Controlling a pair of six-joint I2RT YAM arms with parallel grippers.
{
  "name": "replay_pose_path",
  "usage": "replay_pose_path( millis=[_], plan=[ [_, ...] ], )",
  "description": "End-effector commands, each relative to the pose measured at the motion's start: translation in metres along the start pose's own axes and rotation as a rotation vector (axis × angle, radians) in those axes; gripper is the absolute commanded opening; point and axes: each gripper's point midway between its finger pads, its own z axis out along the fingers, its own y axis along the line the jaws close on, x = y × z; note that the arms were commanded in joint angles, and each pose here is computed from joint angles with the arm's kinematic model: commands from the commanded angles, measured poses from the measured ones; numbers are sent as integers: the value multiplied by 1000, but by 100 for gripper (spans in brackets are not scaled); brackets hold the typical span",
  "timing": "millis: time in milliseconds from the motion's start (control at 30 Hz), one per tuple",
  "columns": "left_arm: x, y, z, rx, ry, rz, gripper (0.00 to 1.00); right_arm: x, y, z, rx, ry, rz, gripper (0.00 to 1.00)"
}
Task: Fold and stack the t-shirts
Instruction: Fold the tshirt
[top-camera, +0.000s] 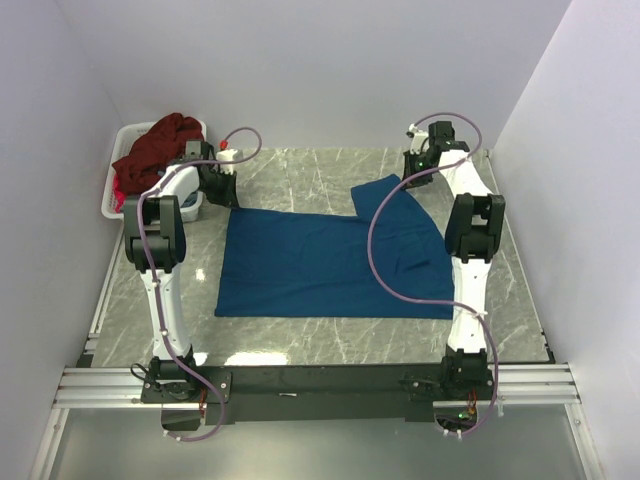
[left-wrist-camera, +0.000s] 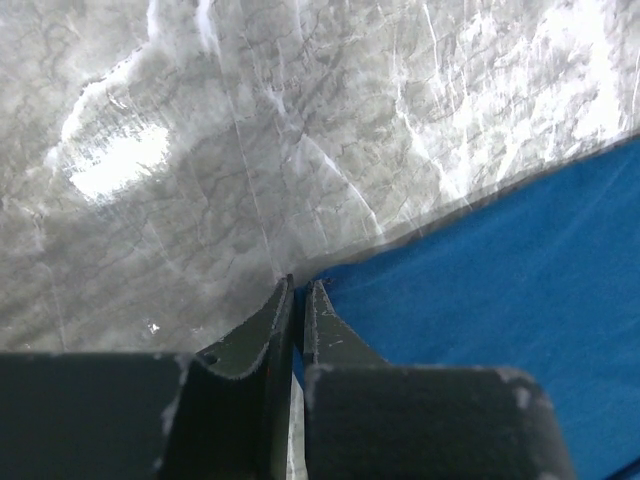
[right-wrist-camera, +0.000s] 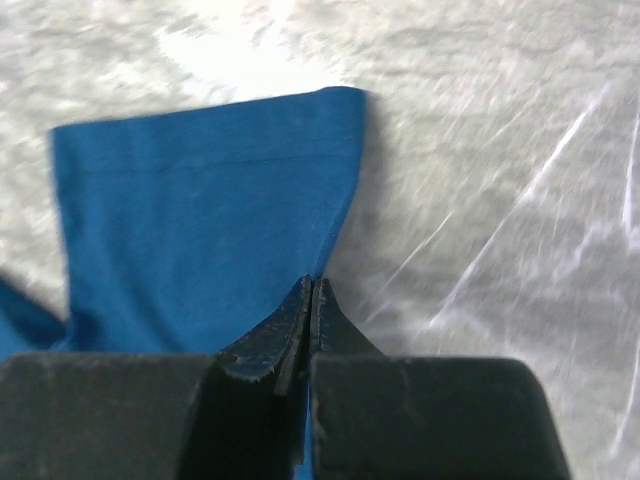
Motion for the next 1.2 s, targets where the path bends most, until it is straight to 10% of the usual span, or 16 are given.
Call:
replay_pose_path(
  millis=[0,1167],
  plan=[
    [-26,-12,-27,15,-84,84,1,-40,19,-58,-24,-123,-56,0],
    [7,-38,-103,-4,-176,263,1,30,55,-155,-130,-27,-65,0]
  ],
)
